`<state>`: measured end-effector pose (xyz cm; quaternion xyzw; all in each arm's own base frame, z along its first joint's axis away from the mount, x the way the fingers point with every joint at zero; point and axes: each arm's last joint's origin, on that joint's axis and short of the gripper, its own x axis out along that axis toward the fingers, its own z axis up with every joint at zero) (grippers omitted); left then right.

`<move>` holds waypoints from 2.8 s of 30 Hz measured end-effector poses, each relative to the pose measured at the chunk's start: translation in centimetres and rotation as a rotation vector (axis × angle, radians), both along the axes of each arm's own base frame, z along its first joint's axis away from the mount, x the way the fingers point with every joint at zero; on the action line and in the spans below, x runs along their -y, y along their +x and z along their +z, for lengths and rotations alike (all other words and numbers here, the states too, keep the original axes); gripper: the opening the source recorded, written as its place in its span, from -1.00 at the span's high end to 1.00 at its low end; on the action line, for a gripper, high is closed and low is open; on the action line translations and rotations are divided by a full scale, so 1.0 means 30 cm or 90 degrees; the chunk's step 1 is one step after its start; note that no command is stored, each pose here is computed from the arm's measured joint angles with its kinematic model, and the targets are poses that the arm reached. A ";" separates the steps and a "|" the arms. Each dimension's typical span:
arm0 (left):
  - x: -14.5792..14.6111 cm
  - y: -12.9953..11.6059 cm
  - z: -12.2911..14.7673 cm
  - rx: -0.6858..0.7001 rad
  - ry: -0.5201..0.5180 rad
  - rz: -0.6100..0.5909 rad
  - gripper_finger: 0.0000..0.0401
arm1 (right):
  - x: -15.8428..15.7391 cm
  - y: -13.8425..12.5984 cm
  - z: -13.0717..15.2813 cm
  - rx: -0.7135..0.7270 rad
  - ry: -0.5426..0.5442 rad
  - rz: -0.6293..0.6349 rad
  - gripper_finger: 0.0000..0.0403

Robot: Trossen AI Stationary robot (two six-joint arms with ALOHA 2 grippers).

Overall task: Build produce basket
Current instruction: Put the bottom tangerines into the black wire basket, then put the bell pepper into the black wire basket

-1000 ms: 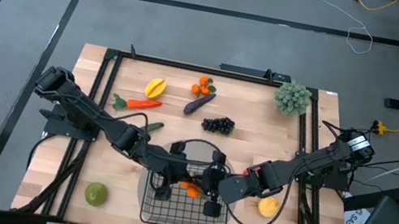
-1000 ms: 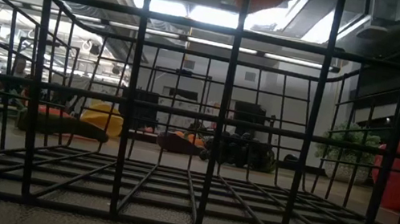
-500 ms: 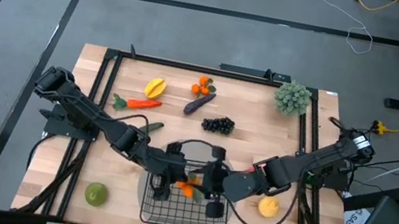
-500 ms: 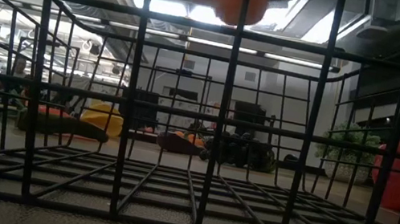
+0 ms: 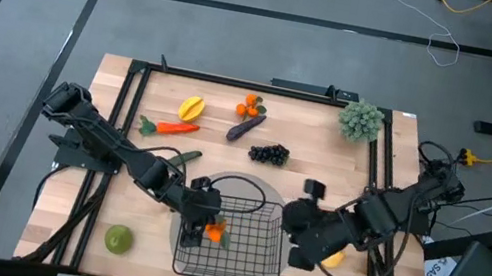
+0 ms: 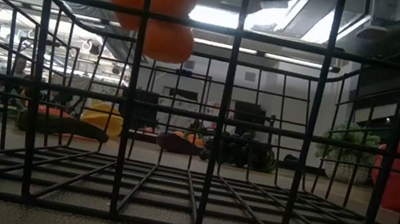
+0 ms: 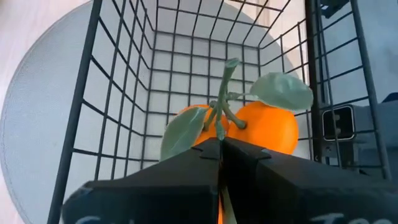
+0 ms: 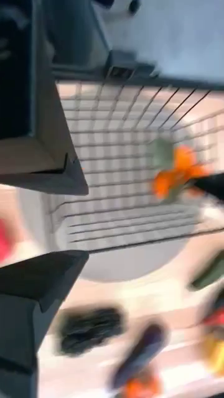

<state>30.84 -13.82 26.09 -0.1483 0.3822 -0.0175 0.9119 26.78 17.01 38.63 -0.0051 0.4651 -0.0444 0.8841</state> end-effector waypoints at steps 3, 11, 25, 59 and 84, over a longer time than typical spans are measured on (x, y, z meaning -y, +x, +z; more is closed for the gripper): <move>0.000 0.000 0.000 0.004 0.015 -0.014 1.00 | -0.002 -0.037 -0.039 -0.061 -0.002 -0.066 0.29; -0.013 0.006 0.000 0.000 -0.003 0.009 0.87 | -0.022 -0.079 -0.181 -0.141 -0.023 -0.176 0.29; -0.013 0.012 0.007 0.023 0.001 0.033 0.44 | 0.092 -0.117 -0.261 -0.253 -0.075 -0.272 0.29; -0.007 0.013 0.010 0.032 0.002 0.026 0.44 | 0.231 -0.260 -0.543 -0.082 0.088 -0.384 0.29; -0.008 0.013 0.010 0.033 0.011 0.032 0.43 | 0.202 -0.241 -0.618 -0.141 0.110 -0.361 0.93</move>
